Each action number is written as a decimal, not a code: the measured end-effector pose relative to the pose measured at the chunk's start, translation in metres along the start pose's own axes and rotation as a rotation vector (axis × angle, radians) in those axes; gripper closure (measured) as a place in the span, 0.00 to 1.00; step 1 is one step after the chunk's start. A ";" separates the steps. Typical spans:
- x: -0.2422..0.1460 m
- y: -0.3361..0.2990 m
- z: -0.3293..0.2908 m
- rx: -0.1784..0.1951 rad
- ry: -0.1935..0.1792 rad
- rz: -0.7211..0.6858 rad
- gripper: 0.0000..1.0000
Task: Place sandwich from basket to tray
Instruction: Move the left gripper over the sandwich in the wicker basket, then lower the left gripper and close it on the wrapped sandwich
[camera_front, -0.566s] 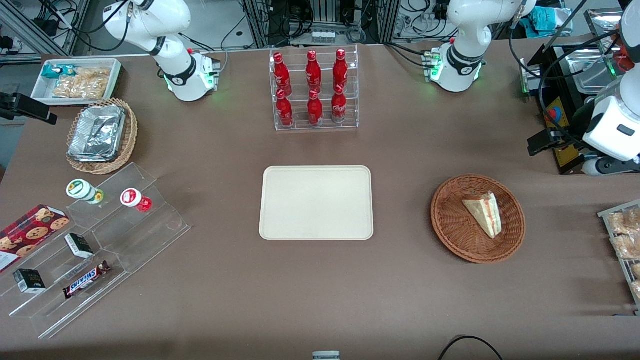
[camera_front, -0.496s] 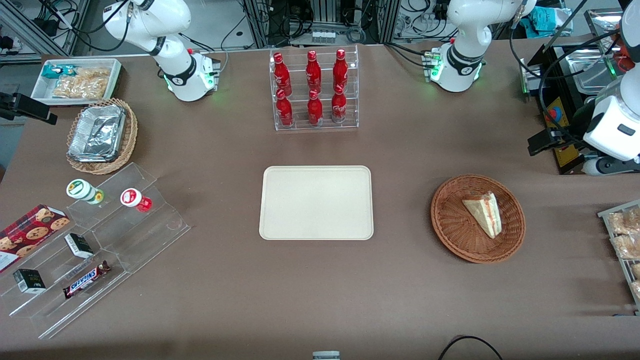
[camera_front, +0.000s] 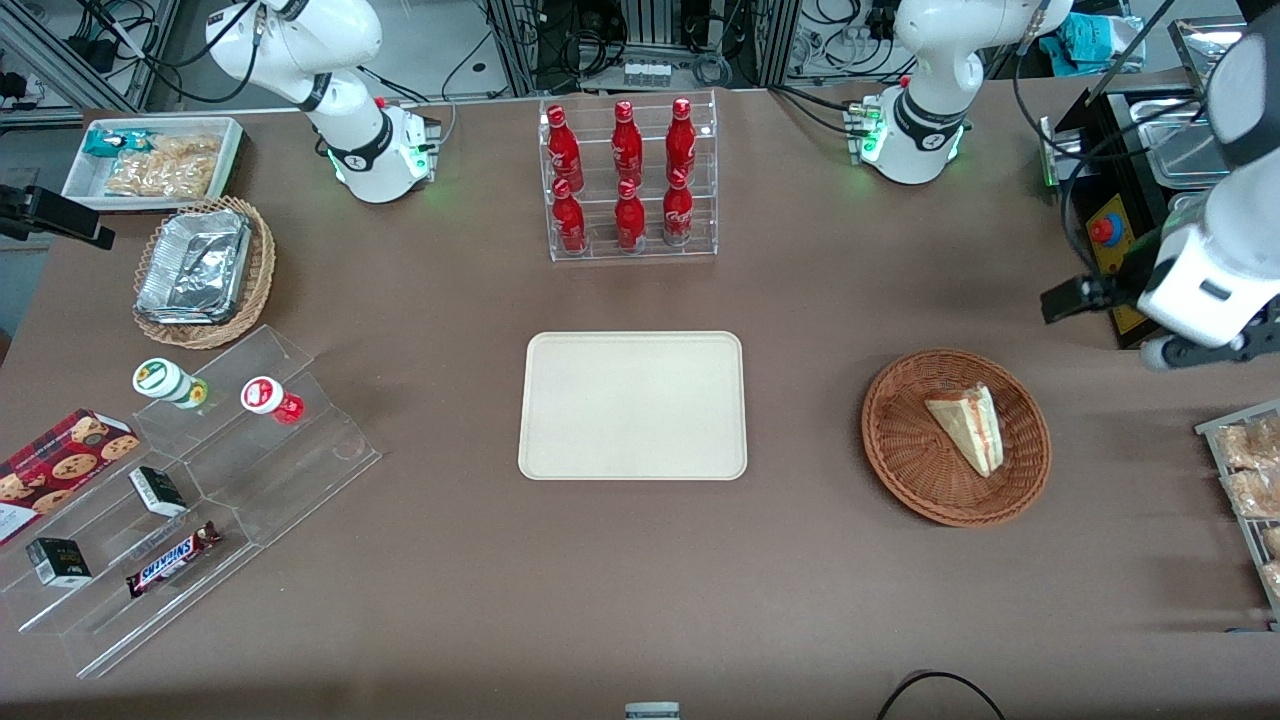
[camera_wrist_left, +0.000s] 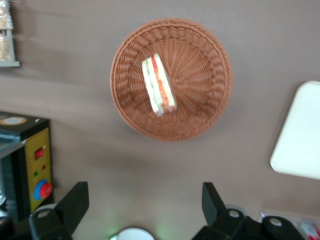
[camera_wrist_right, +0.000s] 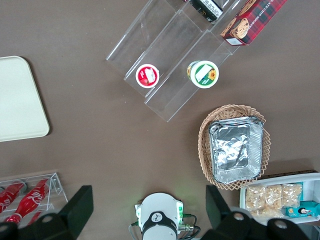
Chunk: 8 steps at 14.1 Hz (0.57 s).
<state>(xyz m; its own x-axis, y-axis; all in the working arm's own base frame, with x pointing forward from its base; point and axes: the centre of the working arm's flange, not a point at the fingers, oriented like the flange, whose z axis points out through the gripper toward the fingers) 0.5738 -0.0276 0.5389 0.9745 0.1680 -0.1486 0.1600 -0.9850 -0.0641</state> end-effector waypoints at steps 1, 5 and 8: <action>0.010 -0.006 0.033 -0.004 0.003 -0.018 0.00; 0.025 -0.011 0.158 -0.021 -0.004 -0.211 0.00; 0.025 -0.006 0.198 -0.028 -0.013 -0.332 0.00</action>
<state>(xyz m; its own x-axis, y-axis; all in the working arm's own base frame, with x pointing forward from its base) 0.5657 -0.0096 0.3407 0.8665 0.4802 -0.1364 0.4729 -0.8771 -0.0837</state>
